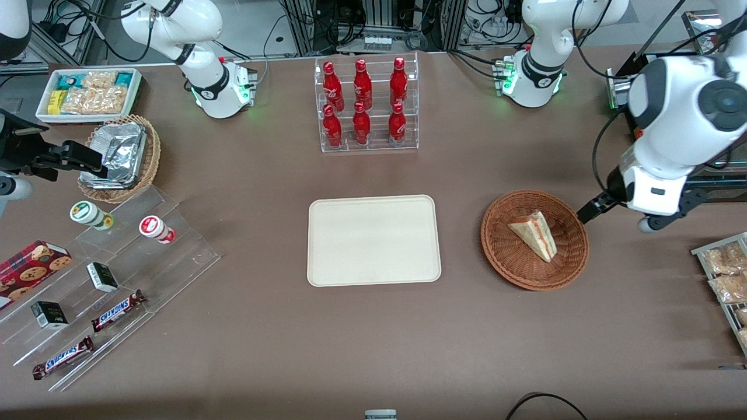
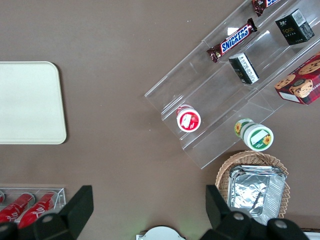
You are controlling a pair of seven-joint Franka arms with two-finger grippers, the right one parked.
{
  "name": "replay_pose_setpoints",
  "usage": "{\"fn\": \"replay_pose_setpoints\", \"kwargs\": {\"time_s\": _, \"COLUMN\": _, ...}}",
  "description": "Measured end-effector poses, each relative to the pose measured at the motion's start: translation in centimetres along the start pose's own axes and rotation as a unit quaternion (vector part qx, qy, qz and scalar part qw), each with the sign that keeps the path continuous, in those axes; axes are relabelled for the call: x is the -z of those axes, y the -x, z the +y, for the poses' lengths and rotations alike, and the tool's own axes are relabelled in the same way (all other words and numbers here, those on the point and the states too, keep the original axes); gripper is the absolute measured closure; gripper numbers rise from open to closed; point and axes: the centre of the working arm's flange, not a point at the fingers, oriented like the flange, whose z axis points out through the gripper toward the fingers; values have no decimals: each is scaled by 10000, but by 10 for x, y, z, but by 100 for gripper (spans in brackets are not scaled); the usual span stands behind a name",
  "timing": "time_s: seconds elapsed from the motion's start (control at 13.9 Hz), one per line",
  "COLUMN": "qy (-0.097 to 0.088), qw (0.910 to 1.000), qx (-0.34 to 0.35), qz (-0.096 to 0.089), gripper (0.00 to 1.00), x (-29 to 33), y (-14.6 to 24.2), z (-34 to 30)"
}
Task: Place sandwich from basket to tray
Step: 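Move the left gripper over the sandwich in the wicker basket, then lower the open left gripper onto the wrapped sandwich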
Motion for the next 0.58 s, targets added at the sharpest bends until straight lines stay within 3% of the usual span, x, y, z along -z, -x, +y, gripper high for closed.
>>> {"fn": "replay_pose_setpoints", "kwargs": {"time_s": 0.29, "qy": 166, "qw": 9977, "qx": 637, "qz": 131, "gripper": 0, "x": -49, "y": 33, "z": 1}}
{"fn": "replay_pose_setpoints", "kwargs": {"time_s": 0.58, "qy": 311, "qw": 9969, "qx": 699, "qz": 206, "gripper": 0, "x": -85, "y": 57, "z": 7}}
